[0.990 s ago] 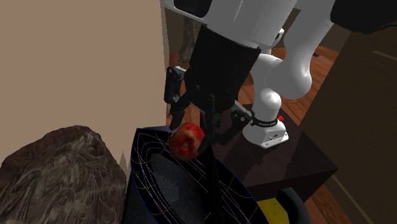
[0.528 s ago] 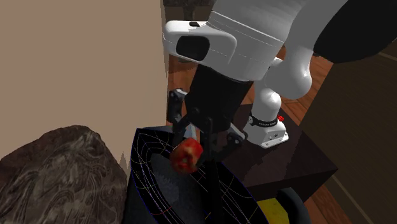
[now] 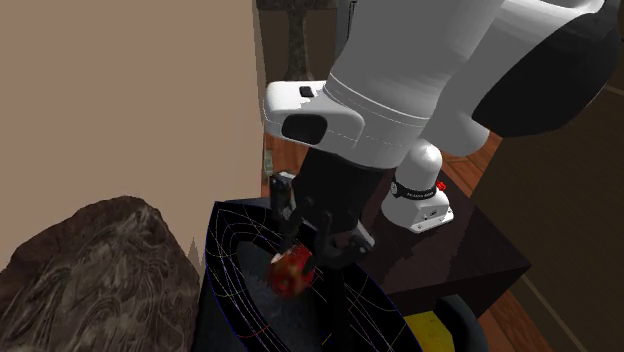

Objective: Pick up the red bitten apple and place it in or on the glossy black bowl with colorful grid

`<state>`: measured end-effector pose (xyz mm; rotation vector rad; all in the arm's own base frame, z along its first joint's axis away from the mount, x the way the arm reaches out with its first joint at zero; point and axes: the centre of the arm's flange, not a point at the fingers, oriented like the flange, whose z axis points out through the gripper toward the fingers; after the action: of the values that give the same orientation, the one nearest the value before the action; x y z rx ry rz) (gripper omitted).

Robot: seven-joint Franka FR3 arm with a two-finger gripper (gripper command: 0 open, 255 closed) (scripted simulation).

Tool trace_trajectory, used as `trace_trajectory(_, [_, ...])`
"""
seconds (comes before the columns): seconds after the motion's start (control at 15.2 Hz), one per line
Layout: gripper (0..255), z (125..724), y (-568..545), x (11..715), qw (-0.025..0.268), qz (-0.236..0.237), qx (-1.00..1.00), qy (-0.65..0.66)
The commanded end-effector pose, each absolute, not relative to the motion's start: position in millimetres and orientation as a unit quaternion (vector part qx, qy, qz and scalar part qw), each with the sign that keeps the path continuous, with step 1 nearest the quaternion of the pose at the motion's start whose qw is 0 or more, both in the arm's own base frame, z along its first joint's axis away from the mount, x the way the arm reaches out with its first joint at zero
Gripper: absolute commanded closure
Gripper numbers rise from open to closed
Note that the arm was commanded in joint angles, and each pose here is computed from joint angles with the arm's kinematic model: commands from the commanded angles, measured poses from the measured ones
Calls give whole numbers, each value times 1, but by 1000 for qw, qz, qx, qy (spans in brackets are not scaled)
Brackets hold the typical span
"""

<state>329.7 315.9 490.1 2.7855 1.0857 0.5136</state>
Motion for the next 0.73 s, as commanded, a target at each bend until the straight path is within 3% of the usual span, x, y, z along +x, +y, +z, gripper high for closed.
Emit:
trace_trajectory(0.0, [255, 488, 316, 330, 54, 169, 917, 357])
trace_trajectory(0.33, [255, 488, 316, 330, 54, 169, 917, 357])
trace_trajectory(0.4, [0, 488, 316, 330, 54, 169, 917, 357])
trace_trajectory(0.66, [0, 448, 312, 373, 67, 78, 913, 395])
